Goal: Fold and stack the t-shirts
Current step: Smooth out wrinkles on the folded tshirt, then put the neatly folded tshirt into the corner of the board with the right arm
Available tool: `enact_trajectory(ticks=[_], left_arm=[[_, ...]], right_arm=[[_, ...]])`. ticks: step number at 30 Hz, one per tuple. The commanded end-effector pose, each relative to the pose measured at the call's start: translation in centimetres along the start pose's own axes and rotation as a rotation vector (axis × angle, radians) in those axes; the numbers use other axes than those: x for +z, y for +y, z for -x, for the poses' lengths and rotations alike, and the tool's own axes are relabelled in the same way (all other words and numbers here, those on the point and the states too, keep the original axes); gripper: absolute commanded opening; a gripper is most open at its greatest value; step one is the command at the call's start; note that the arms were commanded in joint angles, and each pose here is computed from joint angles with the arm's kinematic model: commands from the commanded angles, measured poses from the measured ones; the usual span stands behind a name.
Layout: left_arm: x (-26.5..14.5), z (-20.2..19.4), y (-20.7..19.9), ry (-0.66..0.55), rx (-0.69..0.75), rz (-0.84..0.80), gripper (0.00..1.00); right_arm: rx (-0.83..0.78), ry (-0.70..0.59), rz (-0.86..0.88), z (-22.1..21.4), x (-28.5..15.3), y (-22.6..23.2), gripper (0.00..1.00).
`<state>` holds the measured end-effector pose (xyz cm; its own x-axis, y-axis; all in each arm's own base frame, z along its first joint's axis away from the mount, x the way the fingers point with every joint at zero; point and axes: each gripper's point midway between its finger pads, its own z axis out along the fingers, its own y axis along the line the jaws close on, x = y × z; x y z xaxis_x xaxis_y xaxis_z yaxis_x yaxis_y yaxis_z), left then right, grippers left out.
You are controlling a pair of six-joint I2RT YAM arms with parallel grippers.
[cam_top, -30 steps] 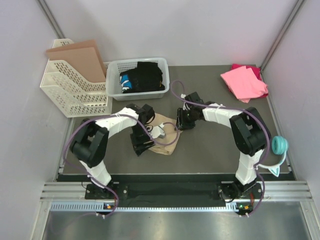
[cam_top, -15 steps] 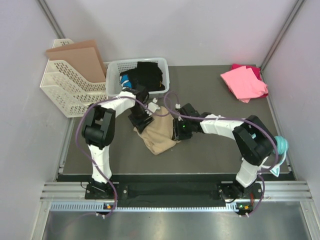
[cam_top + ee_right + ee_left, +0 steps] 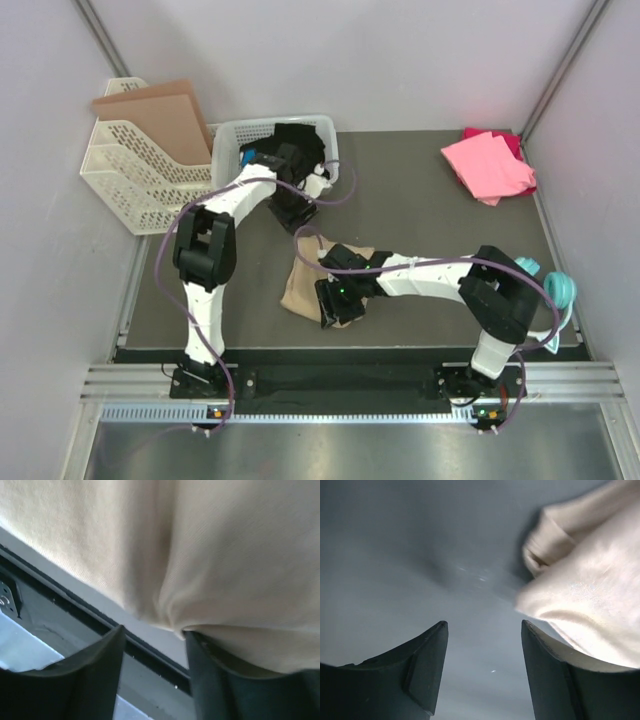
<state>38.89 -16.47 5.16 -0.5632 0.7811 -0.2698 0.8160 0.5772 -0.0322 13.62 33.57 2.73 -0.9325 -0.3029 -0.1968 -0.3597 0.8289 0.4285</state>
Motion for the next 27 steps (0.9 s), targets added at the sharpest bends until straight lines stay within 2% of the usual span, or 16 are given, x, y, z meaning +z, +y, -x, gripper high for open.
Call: enact_trajectory(ticks=[1, 2, 6, 8, 11, 12, 16, 19, 25, 27], left_arm=[[-7.0, 3.7, 2.8, -0.160, -0.001, 0.097, 0.66], [-9.9, 3.8, 3.7, -0.203, -0.010, 0.140, 0.67], [-17.0, 2.9, 4.2, -0.307, -0.034, 0.229, 0.70], [-19.4, 1.9, 2.6, -0.344, -0.030, 0.229, 0.71], [-19.9, 0.7, -1.9, -0.372, 0.014, 0.125, 0.72], [-19.4, 0.1, -3.2, -0.344, 0.028, 0.093, 0.72], [-15.2, -1.7, -9.1, -0.227, 0.124, -0.048, 0.72], [-12.8, -2.6, -11.2, -0.159, 0.155, -0.097, 0.71], [-8.5, -3.0, -12.4, -0.063, 0.140, -0.185, 0.69], [-7.4, -2.6, -12.4, -0.072, 0.139, -0.188, 0.68]], right_arm=[[-0.013, 0.094, -0.077, -1.4, -2.1, -1.4, 0.62], [0.004, 0.071, -0.082, -0.4, -2.8, -2.7, 0.64], [0.052, -0.070, -0.029, 3.8, -7.6, -5.3, 0.67], [0.089, -0.155, -0.005, 6.6, -9.7, -7.4, 0.68], [0.127, -0.256, 0.087, 9.8, -11.8, -9.5, 0.73], [0.121, -0.269, 0.170, 10.7, -11.7, -9.1, 0.75], [0.206, -0.264, 0.268, 12.2, -10.0, -12.2, 0.77], [0.245, -0.257, 0.302, 13.0, -8.2, -13.5, 0.77], [0.291, -0.223, 0.327, 12.6, -5.7, -15.0, 0.75], [0.294, -0.224, 0.347, 12.6, -5.3, -15.1, 0.75]])
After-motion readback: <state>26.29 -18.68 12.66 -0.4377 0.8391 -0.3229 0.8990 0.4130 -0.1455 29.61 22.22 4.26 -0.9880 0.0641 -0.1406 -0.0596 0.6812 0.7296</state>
